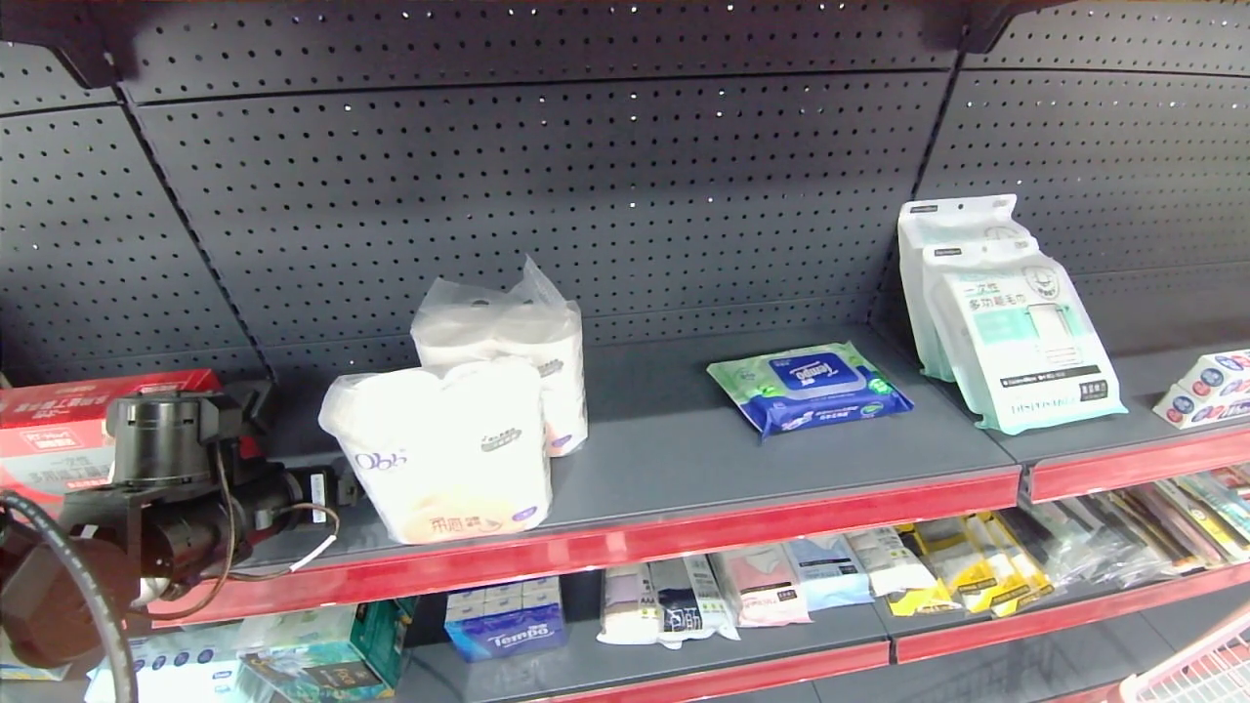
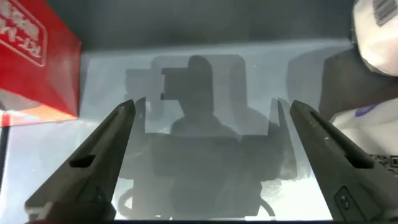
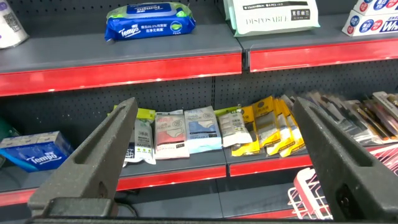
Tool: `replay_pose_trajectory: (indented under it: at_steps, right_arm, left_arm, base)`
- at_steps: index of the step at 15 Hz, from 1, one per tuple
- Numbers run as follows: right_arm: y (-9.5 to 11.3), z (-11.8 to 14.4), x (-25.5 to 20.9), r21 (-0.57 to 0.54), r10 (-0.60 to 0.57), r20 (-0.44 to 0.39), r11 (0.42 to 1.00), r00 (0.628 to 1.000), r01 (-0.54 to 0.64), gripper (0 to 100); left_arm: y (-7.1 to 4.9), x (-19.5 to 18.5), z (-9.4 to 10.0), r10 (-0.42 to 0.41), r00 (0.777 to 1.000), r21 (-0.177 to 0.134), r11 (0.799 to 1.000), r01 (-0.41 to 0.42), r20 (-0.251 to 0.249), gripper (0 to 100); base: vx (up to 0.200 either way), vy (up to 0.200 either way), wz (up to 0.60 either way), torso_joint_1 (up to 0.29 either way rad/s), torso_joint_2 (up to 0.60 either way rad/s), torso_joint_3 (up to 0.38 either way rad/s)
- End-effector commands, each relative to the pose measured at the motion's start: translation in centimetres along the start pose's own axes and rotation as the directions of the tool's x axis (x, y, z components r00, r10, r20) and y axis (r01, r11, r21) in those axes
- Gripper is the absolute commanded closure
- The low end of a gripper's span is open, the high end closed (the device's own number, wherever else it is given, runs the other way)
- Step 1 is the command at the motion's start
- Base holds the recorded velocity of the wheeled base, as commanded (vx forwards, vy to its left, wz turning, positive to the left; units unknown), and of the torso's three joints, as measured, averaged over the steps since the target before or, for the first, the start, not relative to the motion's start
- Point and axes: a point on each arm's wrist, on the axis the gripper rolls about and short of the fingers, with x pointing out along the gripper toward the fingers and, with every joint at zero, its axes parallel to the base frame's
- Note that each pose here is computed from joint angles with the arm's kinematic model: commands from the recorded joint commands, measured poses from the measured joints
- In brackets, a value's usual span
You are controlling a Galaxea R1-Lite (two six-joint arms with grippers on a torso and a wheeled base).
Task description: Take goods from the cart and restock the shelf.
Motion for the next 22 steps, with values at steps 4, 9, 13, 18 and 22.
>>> replay_pose_trajectory:
  at_steps: [4,9,13,18,22]
  right_arm:
    - [0.0,0.0,0.0,0.0,0.0,-0.001,1.0,1.0,0.0,0]
    - [0.0,0.0,0.0,0.0,0.0,-0.001,1.0,1.0,0.0,0]
    - [0.0,0.0,0.0,0.0,0.0,-0.001,1.0,1.0,0.0,0]
    - [0.0,0.0,0.0,0.0,0.0,-0.001,1.0,1.0,0.0,0]
    - [0.0,0.0,0.0,0.0,0.0,-0.001,1.0,1.0,0.0,0]
  left_arm:
    - [-0.3,0.2,-0.1,-0.008,1.0,0.005,1.0,0.008,0.003,0]
    - [-0.8,0.4,-0.3,-0.025,1.0,0.017,1.0,0.025,-0.008,0]
    - [-1.0,0.5,-0.3,-0.03,0.999,0.021,0.999,0.03,-0.011,0]
    - [-1.6,0.9,0.0,-0.046,0.999,0.03,0.998,0.046,-0.003,0]
    - [-2.4,1.0,-0.1,-0.068,0.998,0.045,0.997,0.068,0.002,0]
  base:
    - [0.0,0.0,0.0,0.0,0.0,0.0]
    - [0.0,0.0,0.0,0.0,0.0,0.0]
    - [0.0,0.0,0.0,0.0,0.0,0.0]
    - [0.0,0.0,0.0,0.0,0.0,0.0]
    - [0.0,0.0,0.0,0.0,0.0,0.0]
